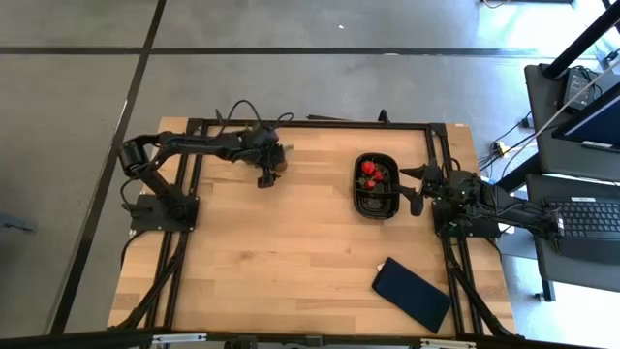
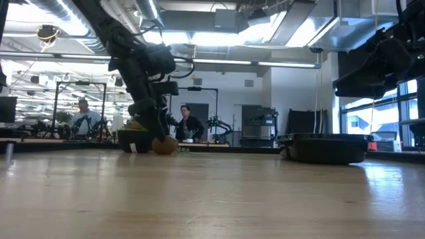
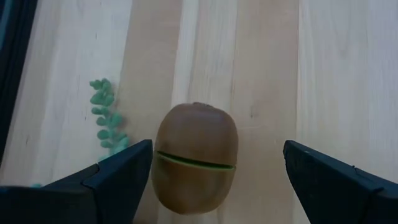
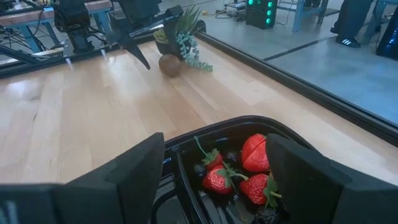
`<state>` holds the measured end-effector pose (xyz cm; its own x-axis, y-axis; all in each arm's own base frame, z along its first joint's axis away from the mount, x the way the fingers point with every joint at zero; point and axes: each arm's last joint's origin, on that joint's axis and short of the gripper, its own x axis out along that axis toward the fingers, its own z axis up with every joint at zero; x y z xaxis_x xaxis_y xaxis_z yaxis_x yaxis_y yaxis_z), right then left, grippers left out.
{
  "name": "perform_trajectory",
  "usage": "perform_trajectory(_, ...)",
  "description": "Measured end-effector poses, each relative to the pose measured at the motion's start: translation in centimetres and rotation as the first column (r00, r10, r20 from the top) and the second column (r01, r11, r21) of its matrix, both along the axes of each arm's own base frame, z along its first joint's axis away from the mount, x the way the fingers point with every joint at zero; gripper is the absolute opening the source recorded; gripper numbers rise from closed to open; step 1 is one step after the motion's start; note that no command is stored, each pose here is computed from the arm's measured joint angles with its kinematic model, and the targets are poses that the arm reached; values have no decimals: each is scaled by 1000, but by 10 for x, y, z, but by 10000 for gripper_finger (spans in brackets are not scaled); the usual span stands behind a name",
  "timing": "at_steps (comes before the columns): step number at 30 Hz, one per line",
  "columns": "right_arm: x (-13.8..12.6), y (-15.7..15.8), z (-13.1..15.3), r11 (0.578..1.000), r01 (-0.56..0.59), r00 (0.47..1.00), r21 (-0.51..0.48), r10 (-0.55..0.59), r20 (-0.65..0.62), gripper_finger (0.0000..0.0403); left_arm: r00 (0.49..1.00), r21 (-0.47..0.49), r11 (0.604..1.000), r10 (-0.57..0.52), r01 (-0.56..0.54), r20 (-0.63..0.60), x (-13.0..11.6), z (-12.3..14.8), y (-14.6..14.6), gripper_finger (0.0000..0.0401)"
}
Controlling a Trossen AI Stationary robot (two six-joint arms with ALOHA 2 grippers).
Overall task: Pick and placing Produce into tupperware
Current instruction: Put the brown kiwi into the black bin
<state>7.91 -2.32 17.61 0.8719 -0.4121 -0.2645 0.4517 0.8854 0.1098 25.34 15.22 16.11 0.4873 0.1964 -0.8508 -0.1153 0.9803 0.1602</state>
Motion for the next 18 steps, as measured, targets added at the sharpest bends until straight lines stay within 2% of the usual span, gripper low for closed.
perform_trajectory(7,0,0,0,1000,0,1000,0,0,1,282,1000,12,1000,-1,1,18,-1,-4,0,353)
perform_trajectory(18,0,0,0,1000,0,1000,0,0,1,282,999,-15,1000,2,-3,-35,3,-24,2,353)
